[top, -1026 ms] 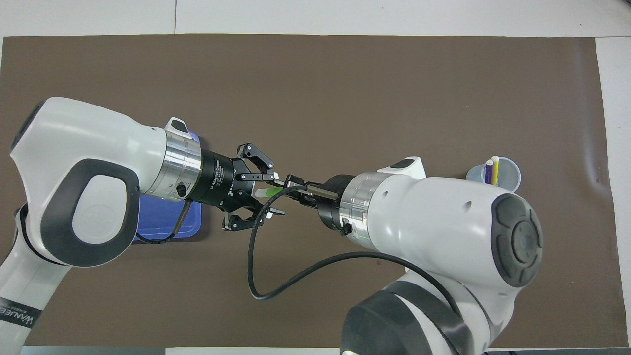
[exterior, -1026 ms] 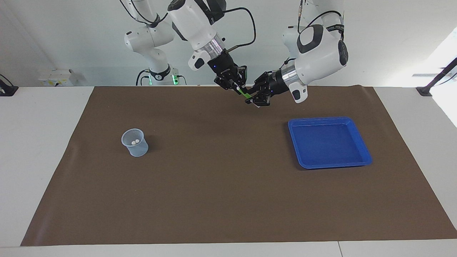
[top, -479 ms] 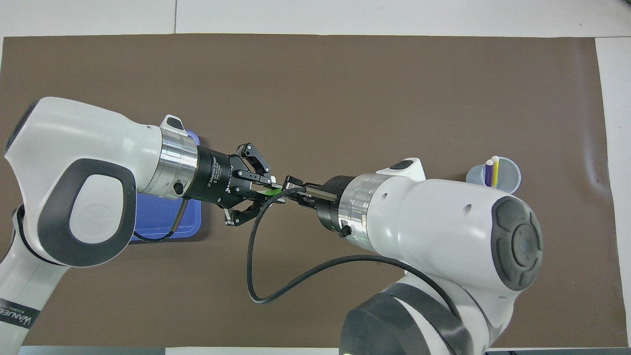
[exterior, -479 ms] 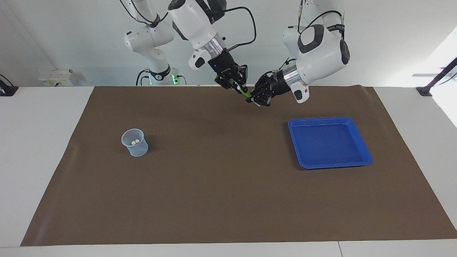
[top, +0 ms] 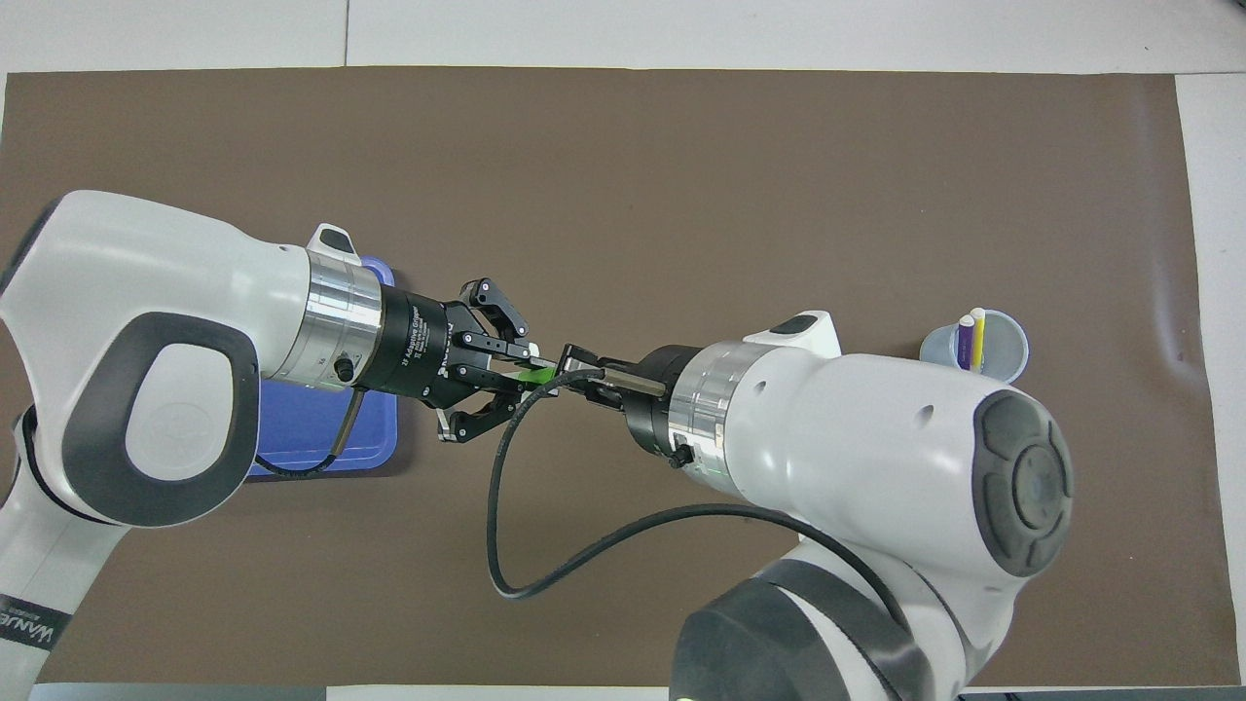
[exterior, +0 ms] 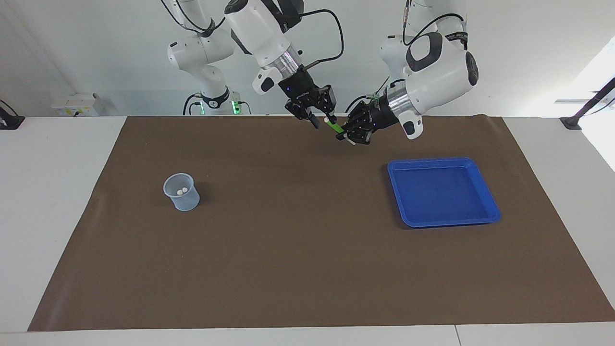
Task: Right arm passes pens to left for tray arrangement
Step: 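Release the pen with the right gripper while the left gripper withdraws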
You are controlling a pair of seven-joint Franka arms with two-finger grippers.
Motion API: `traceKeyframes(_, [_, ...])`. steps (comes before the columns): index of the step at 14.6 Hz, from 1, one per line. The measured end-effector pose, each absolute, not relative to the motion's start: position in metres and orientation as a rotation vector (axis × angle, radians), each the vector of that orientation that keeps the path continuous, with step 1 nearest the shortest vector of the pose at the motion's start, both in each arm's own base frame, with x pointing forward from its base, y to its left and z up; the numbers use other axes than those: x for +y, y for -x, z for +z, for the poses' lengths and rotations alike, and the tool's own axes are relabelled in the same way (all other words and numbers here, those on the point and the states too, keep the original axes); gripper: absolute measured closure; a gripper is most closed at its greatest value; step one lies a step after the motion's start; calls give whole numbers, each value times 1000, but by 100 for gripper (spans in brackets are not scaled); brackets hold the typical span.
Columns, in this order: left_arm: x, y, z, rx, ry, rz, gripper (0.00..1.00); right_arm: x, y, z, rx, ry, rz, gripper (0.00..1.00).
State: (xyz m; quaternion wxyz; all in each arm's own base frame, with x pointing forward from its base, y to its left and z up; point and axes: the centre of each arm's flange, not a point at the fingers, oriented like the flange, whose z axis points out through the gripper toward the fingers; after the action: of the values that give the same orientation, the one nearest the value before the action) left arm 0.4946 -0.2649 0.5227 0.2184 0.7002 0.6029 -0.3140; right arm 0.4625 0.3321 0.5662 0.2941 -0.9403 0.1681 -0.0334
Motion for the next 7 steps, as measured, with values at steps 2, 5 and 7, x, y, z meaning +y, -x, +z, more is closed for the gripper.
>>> traceKeyframes(2, [-264, -495, 522, 1666, -1957, -850, 82, 311, -458, 573, 450, 2558, -4, 9])
traceKeyframes(5, [-247, -502, 522, 1634, -2013, -772, 82, 252, -459, 582, 335, 2701, 47, 0])
traceKeyframes(7, [-229, -509, 519, 1577, -2102, -678, 82, 223, -461, 579, 128, 2808, 43, 0])
